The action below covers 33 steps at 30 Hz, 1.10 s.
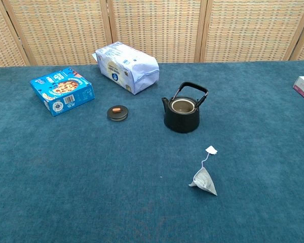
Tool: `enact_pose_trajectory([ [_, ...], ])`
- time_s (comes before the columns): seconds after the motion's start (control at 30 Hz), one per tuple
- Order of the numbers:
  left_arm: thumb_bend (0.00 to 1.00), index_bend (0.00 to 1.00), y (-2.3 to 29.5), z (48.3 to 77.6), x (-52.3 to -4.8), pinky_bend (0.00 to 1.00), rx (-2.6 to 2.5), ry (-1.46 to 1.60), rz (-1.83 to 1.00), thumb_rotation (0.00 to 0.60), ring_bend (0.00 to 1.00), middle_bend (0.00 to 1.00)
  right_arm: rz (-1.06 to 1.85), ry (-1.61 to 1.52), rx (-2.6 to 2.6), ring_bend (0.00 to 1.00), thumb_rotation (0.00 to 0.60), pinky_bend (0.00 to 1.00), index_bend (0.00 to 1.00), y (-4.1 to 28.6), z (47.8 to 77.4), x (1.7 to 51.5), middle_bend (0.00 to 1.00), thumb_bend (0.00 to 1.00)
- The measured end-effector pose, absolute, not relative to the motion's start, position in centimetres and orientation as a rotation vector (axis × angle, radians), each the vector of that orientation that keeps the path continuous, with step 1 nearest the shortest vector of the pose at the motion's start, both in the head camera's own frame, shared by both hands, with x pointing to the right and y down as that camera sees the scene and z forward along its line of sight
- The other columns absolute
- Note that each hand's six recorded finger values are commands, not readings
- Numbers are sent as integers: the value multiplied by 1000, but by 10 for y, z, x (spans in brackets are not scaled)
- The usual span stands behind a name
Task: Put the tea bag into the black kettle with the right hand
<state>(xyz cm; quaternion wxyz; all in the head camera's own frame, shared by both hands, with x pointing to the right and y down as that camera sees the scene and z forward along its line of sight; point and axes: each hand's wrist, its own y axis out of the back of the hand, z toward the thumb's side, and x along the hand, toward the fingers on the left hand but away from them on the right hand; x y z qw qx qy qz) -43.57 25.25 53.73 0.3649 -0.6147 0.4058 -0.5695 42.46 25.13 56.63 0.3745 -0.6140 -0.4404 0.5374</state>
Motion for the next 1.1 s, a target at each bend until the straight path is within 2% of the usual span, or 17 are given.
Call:
enact_pose_trajectory([
  [1.1,71,0,245,538,-439,0,-1573,1033,-1480,600,0,0,1365,-1097,-1599,0,600,0,0,244,573,420,0,0],
])
